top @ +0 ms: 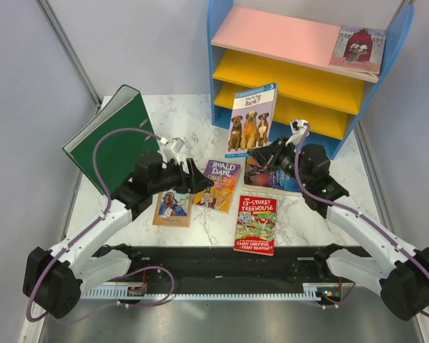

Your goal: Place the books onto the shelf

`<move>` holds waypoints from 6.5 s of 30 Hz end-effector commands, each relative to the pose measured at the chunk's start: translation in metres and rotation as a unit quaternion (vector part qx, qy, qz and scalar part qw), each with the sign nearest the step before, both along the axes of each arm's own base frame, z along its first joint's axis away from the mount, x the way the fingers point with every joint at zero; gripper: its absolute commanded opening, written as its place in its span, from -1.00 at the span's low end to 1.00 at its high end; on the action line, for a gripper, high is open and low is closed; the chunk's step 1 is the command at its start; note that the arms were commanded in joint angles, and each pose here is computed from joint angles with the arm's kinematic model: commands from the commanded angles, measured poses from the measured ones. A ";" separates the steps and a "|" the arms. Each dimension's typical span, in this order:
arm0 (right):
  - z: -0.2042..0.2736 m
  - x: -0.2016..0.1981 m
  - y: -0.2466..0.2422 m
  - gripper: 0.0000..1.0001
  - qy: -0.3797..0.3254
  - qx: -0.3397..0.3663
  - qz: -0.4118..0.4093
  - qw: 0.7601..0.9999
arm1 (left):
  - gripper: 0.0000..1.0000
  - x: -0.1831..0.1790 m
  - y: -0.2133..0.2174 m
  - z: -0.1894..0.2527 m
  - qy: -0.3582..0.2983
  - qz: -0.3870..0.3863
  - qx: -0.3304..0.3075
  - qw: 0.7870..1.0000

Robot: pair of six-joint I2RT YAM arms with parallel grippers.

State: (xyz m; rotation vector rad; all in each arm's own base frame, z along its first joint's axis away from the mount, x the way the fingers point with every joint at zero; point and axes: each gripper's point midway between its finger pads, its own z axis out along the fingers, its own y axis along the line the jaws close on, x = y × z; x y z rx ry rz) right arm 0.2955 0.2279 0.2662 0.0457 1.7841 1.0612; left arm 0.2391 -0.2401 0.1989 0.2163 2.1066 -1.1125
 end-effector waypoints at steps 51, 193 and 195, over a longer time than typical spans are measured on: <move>0.219 0.214 -0.072 -0.72 -0.063 0.157 -0.008 0.986 | 0.64 -0.023 -0.002 -0.050 0.028 -0.010 0.055 0.998; 0.132 0.196 -0.064 -1.00 -0.017 -0.231 -0.144 0.962 | 0.68 -0.042 0.012 -0.062 0.038 0.002 0.065 0.997; 0.134 0.198 -0.064 -1.00 -0.022 -0.229 -0.148 0.962 | 0.68 -0.041 0.013 -0.062 0.036 0.003 0.066 0.997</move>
